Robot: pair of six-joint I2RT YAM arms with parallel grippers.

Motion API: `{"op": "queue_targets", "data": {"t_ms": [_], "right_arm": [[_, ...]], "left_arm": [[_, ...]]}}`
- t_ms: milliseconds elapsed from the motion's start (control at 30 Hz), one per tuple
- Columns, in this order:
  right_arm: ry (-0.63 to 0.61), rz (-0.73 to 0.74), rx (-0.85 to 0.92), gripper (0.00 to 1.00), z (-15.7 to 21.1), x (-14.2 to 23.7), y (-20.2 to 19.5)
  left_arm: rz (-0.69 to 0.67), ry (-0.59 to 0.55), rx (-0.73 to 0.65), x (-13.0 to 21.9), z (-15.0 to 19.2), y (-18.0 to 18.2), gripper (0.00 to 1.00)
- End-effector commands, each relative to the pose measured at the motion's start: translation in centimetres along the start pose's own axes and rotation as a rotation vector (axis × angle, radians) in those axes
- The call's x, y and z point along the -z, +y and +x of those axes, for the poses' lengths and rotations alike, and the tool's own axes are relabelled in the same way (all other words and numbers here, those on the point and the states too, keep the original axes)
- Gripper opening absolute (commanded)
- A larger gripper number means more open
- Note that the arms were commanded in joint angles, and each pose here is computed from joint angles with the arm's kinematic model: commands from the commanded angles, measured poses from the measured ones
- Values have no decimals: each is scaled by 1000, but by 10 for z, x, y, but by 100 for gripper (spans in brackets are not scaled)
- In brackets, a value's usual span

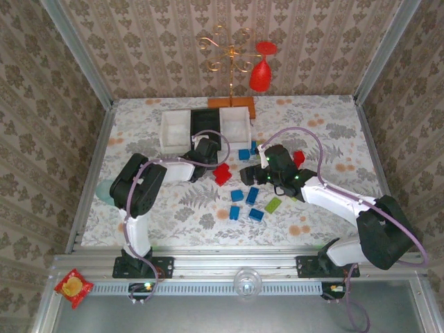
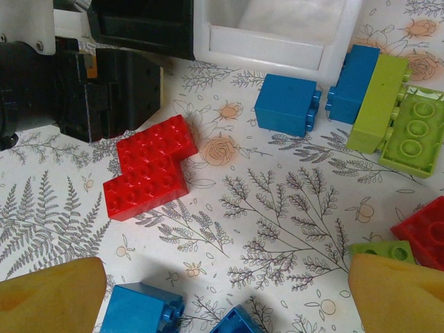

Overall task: Sort the legos into containers by color
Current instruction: Pick up the lego from the center of the table.

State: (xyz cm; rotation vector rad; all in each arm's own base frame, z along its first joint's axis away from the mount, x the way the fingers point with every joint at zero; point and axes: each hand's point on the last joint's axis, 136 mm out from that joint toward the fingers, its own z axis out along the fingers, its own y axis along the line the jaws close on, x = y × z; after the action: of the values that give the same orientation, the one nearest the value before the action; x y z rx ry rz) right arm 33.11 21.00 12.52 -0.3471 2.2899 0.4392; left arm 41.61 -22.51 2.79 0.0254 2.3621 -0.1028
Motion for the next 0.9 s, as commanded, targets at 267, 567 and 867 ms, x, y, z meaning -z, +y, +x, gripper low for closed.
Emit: {"op": "queue_targets", "data": {"t_ms": [267,567,867], "right_arm": [[36,-13,-1,92,11,-11,2],[41,-10,2,92,12,-12,2],[48,-13,0,92,13,-15,2]], "left_arm": [[-41,14,-17,-17,1,-4,65],[-80,-9,-25,0,12,16,49],[-44,-15,6,9,17,29,43]]}}
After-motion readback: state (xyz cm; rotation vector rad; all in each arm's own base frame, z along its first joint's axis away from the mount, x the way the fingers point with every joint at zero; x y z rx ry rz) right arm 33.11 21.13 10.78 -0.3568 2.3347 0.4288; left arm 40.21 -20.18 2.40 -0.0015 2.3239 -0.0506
